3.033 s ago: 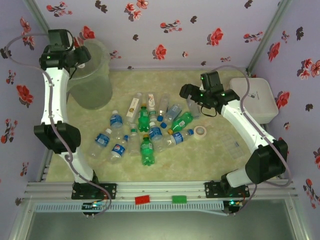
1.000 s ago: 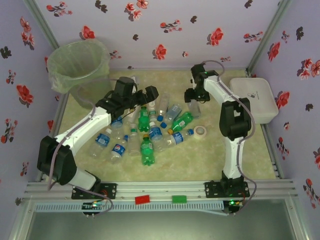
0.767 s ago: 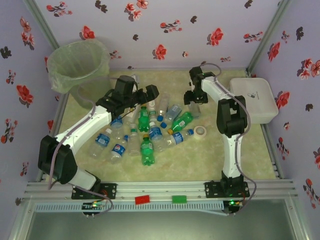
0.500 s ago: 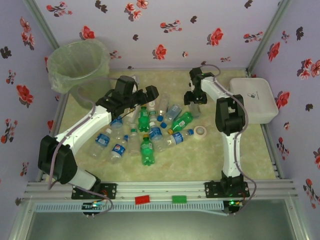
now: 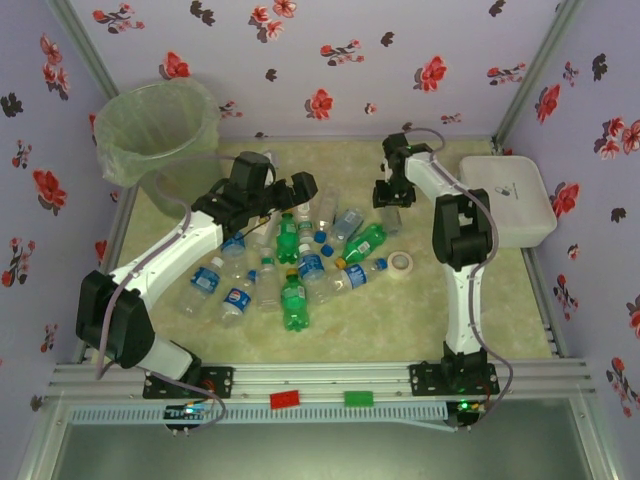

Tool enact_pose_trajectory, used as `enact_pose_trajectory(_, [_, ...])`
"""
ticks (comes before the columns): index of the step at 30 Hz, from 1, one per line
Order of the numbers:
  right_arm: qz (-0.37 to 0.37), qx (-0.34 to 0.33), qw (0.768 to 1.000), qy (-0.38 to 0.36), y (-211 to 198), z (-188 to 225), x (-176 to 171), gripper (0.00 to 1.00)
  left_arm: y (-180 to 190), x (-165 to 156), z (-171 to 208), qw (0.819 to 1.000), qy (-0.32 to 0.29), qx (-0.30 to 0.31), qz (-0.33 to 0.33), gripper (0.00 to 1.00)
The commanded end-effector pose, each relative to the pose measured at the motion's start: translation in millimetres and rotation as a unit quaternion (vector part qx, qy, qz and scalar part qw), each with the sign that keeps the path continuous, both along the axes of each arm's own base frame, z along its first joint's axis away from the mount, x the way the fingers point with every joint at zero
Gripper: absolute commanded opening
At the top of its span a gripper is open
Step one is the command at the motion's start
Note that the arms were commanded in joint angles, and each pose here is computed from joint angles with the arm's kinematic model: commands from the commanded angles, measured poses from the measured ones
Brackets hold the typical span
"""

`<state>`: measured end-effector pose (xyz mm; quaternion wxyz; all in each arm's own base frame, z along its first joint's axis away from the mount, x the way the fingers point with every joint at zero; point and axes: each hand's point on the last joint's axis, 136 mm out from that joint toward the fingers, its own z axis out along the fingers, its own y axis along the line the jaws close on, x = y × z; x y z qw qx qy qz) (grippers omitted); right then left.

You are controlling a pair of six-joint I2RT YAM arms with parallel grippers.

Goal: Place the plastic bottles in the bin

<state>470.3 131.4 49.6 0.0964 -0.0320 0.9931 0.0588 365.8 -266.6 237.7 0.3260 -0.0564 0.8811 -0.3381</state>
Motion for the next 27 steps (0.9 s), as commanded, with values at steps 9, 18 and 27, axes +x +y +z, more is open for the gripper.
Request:
enact_pose_trajectory(9, [-0.042,0.210,0.968,-0.133,44.3,152.0,-6.9,0.48,-39.7,-11.8,41.3,0.991,-0.075,-0.046,-0.105,1.00])
enact_pose_trajectory(18, [-0.060,0.402,0.904,-0.128,101.8,201.0,-41.0,0.45,-92.5,-36.7,46.8,0.970,-0.087,-0.048,-0.221,1.00])
enact_pose_trajectory(27, [-0.049,0.446,0.885,-0.122,120.3,220.5,-72.5,0.46,-106.5,-45.8,34.4,0.963,-0.070,-0.012,-0.259,1.00])
